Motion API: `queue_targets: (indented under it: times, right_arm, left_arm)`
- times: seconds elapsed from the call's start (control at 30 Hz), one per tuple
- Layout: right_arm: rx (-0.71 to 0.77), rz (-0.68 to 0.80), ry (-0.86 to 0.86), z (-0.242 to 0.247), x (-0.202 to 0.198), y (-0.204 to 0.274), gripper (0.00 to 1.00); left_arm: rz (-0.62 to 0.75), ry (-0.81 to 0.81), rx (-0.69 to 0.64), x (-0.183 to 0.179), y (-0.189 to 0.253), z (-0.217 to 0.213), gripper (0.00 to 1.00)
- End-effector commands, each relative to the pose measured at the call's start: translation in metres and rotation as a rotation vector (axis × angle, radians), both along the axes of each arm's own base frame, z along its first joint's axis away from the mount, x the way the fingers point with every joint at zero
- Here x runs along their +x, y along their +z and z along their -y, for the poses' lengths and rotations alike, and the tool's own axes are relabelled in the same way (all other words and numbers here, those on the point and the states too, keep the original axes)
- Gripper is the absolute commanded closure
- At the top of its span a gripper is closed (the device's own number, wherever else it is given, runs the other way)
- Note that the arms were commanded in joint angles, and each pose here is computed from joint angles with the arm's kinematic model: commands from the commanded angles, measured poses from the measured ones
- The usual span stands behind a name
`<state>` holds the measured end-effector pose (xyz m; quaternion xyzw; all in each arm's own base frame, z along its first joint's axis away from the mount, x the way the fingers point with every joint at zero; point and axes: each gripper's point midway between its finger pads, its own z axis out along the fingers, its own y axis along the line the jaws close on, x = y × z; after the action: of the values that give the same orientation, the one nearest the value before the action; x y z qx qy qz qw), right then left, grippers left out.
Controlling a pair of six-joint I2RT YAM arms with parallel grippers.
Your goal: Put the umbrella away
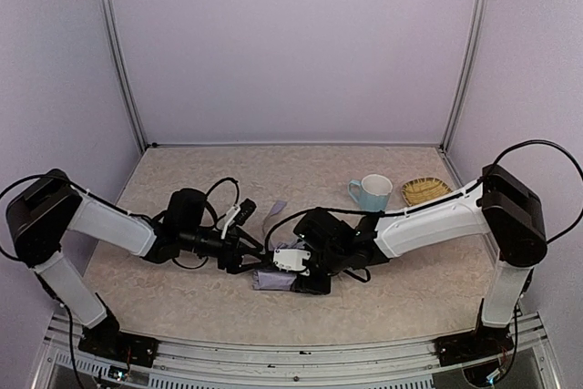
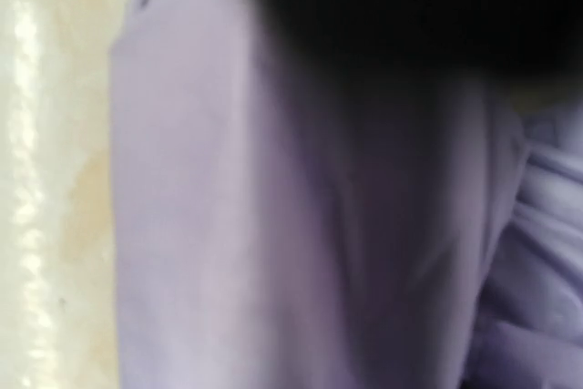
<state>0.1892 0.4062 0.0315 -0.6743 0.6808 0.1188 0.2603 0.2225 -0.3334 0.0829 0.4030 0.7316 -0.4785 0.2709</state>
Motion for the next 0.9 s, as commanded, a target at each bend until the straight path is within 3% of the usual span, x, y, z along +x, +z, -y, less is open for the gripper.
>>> queue_targets:
  times: [0.0, 0.17, 0.3, 0.47, 0.63, 0.87]
  right_arm:
    - [-0.226, -0.47, -0.04, 0.061, -0.075, -0.055, 0.64]
    - [-0.216, -0.777, -0.045, 0.066, -0.11, -0.042, 0.67]
    - [-0.214, -0.88, -0.04, 0.066, -0.121, -0.039, 0.67]
    - [-0.234, -0.922, -0.101, 0.064, -0.104, -0.054, 0.67]
    - [-0.177, -0.96, -0.124, 0.056, -0.082, -0.06, 0.67]
    - [-0.155, -0.993, -0.086, 0.051, -0.076, -0.068, 0.66]
  left_arm:
    - [0.335, 0.145, -0.195, 0.01, 0.07, -0.016, 0.29]
    - [0.701, 0.102, -0.143, -0.042, 0.076, -0.026, 0.37]
    - [0.89, -0.035, -0.014, -0.078, 0.052, -0.023, 0.34]
    - [0.922, -0.189, 0.041, -0.103, 0.038, -0.007, 0.29]
    - [0.856, -0.295, 0.154, -0.113, 0.005, 0.008, 0.29]
    - [0.924, -0.17, 0.326, -0.076, -0.021, 0.019, 0.26]
